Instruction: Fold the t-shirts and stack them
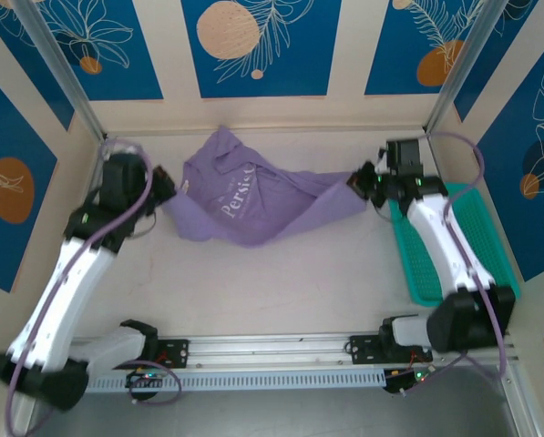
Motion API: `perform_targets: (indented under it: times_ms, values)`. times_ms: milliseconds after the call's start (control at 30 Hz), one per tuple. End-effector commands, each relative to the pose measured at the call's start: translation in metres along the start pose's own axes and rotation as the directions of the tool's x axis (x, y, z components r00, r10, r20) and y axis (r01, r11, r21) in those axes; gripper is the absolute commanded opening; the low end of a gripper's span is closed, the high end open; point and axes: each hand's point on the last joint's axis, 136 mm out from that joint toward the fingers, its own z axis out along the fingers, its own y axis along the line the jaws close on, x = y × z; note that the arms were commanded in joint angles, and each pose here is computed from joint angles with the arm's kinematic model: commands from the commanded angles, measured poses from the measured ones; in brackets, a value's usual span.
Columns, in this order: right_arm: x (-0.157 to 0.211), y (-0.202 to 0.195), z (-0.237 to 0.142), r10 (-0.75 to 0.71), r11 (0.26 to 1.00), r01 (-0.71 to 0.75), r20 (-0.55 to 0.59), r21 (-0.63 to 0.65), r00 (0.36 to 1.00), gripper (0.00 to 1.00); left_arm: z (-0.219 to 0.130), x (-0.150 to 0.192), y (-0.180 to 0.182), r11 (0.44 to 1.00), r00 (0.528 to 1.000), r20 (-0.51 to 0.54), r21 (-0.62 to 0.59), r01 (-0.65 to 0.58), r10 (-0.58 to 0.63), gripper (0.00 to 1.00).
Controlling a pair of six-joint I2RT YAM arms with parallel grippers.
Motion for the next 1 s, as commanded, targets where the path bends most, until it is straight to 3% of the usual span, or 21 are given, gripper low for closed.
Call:
perform_targets:
  times_ms: [0,100,167,233,267,300,400,567,667,733,867,967]
  values:
    - [-0.067,0.053,0.004,0.026,0.994,-0.019,0.065,-0.104,0.998,0.0,0.046,-0.058,-0.042,0.99,0.996,-0.004,0.108,0.092,-0.092,0.0]
    - [-0.129,0.103,-0.002,0.042,0.982,-0.019,0.122,-0.187,0.992,0.0,0.066,-0.128,-0.1,0.973,0.998,0.007,0.221,0.064,-0.067,0.0]
    - [-0.159,0.142,-0.015,0.022,0.967,0.02,0.16,-0.254,0.987,0.0,0.056,-0.174,-0.146,0.934,0.997,0.076,0.357,0.001,-0.031,0.0]
    - [-0.176,0.179,-0.037,0.016,0.929,0.05,0.176,-0.368,0.984,0.0,0.011,-0.217,-0.188,0.805,0.977,0.194,0.591,-0.046,-0.087,0.0]
    - [-0.18,0.195,-0.053,0.01,0.902,0.077,0.199,-0.425,0.98,0.0,-0.01,-0.228,-0.199,0.744,0.972,0.206,0.666,-0.054,-0.114,0.0]
    - [-0.183,0.206,-0.069,0.006,0.875,0.105,0.227,-0.472,0.974,0.0,-0.025,-0.235,-0.204,0.717,0.969,0.219,0.694,-0.071,-0.117,0.0]
    - [-0.176,0.225,-0.111,-0.035,0.837,0.183,0.284,-0.515,0.958,0.0,-0.067,-0.232,-0.206,0.723,0.94,0.34,0.657,-0.216,-0.028,0.0]
    - [-0.135,0.24,-0.18,-0.174,0.761,0.401,0.435,-0.51,0.884,0.0,-0.15,-0.197,-0.199,0.672,0.883,0.449,0.613,-0.416,0.137,0.0]
    - [-0.104,0.212,-0.18,-0.166,0.793,0.367,0.406,-0.486,0.898,0.0,-0.174,-0.155,-0.172,0.691,0.889,0.413,0.584,-0.427,0.201,0.0]
    - [-0.073,0.183,-0.159,-0.191,0.819,0.339,0.338,-0.462,0.922,0.0,-0.162,-0.107,-0.14,0.721,0.926,0.31,0.59,-0.364,0.215,0.0]
    - [0.003,0.111,-0.104,-0.199,0.891,0.228,0.114,-0.392,0.973,0.0,-0.128,0.004,-0.047,0.853,0.989,0.05,0.501,-0.147,0.141,0.0]
    - [0.072,0.04,-0.068,-0.184,0.948,0.155,-0.081,-0.278,0.98,0.0,-0.113,0.095,0.039,0.952,0.988,-0.141,0.305,-0.016,0.062,0.0]
